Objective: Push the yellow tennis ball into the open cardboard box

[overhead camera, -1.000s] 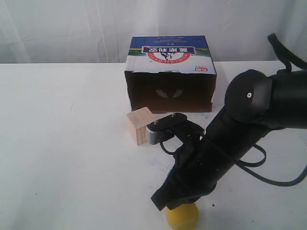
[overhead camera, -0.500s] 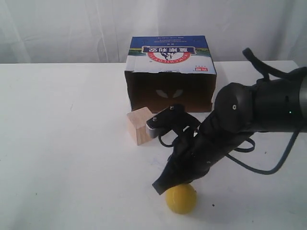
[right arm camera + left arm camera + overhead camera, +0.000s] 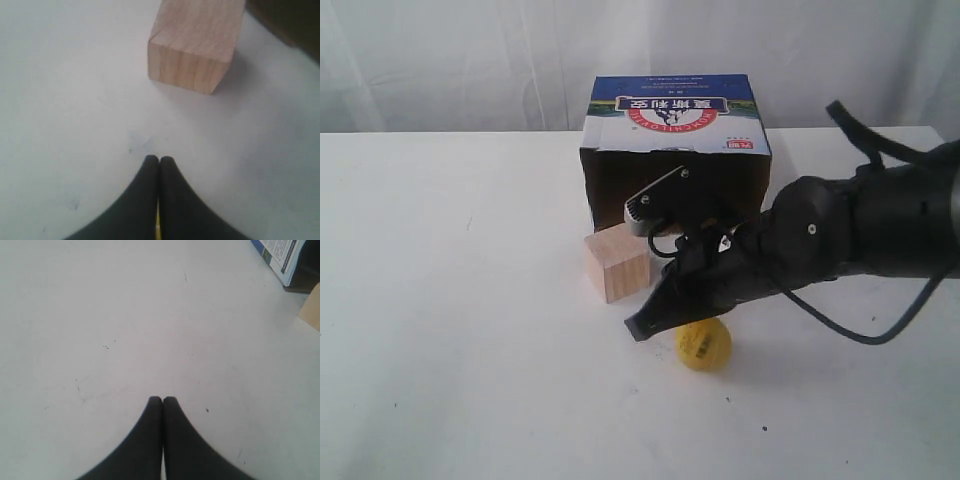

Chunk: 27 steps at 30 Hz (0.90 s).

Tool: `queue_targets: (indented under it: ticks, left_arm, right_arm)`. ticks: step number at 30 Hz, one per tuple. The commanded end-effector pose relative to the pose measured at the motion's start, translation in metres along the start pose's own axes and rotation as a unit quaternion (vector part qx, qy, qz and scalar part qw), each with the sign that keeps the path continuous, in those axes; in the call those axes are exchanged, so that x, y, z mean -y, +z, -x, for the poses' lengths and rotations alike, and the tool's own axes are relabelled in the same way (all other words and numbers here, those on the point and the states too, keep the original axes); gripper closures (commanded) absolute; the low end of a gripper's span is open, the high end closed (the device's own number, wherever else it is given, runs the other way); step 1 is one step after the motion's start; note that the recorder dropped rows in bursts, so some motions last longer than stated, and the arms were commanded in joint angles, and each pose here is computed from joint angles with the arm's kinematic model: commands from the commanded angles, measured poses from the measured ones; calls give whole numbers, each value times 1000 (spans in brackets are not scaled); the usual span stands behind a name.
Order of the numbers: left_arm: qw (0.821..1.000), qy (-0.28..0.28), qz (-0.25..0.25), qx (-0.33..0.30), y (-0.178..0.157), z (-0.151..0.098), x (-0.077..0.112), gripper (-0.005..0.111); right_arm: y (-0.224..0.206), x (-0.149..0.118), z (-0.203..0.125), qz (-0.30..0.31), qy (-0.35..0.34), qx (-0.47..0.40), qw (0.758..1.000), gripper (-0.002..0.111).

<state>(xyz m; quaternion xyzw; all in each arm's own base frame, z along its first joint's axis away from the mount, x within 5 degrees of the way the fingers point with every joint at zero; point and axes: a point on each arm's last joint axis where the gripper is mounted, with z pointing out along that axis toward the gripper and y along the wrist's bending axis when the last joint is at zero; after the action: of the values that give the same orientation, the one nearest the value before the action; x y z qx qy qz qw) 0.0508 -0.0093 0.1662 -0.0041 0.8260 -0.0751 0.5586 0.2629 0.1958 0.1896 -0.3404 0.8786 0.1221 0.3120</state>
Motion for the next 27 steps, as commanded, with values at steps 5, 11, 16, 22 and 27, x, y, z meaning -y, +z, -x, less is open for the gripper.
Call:
queue_targets:
  ticks: [5, 11, 16, 22, 27]
  left_arm:
    - [1000, -5, -4, -2, 0, -1, 0, 107]
    - [1000, -5, -4, -2, 0, -1, 0, 107]
    - [1000, -5, -4, -2, 0, -1, 0, 107]
    - [1000, -5, -4, -2, 0, -1, 0, 107]
    - [1000, -5, -4, -2, 0, -1, 0, 107]
  right_arm:
    - [61, 26, -20, -65, 18, 18, 998, 108]
    - [62, 50, -25, -89, 58, 19, 994, 108]
    - [55, 52, -17, -103, 57, 51, 992, 108]
    - [30, 60, 11, -152, 46, 168, 973, 108]
    - [-1, 61, 32, -171, 43, 238, 955, 108]
